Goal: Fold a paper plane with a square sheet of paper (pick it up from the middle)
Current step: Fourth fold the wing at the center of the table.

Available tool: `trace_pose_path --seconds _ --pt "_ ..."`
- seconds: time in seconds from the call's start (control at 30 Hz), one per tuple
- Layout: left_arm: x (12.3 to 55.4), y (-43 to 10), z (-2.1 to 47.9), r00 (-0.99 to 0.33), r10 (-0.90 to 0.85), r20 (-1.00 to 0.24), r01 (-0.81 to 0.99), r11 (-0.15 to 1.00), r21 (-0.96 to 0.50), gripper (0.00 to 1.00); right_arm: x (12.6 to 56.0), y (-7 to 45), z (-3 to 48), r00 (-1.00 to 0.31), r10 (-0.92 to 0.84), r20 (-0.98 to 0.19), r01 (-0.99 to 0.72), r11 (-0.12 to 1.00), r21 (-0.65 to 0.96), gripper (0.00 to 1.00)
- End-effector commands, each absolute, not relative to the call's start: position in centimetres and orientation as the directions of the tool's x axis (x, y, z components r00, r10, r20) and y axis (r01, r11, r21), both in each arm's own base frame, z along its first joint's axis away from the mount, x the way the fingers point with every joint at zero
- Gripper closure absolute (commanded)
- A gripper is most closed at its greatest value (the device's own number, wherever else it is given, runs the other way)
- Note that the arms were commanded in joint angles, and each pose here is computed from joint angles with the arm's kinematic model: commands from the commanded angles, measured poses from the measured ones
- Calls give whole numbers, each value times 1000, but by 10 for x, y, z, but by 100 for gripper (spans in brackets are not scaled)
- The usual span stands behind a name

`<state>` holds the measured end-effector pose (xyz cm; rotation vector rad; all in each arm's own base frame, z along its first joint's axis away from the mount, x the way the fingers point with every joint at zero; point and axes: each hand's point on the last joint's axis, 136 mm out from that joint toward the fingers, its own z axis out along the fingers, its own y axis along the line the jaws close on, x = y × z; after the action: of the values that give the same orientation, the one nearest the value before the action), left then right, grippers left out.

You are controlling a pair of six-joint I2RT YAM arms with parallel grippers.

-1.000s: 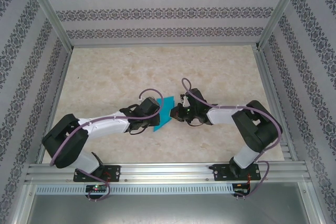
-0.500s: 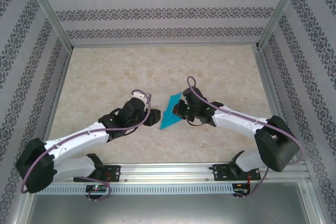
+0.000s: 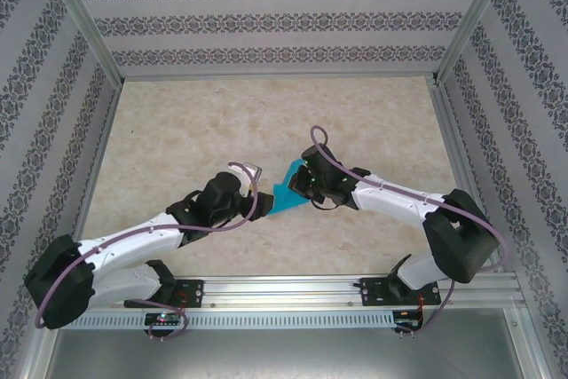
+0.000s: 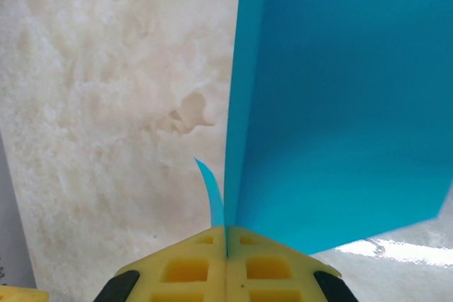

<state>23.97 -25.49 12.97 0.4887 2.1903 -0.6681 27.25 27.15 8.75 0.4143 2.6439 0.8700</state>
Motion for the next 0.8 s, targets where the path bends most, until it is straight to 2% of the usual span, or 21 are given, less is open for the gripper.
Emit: trace_pose_path --seconds 0.0,0.1,0.37,0.53,0.77 --pt "246 -272 138 -506 199 -839 653 724 -222 37 271 273 82 -897 400 -187 209 758 618 96" --pt "248 -281 127 -462 277 -842 697 701 -151 37 271 274 84 -897 409 -170 225 752 620 96" --pt "254 -297 109 -324 329 -887 766 642 -42 39 274 278 86 -892 435 -121 264 720 642 94" --pt "249 -308 93 -285 359 -889 815 578 -28 42 278 282 87 -894 439 -96 275 703 656 94" --pt "250 -314 78 -265 359 -895 829 560 -21 49 281 276 89 -889 452 -69 295 683 668 94"
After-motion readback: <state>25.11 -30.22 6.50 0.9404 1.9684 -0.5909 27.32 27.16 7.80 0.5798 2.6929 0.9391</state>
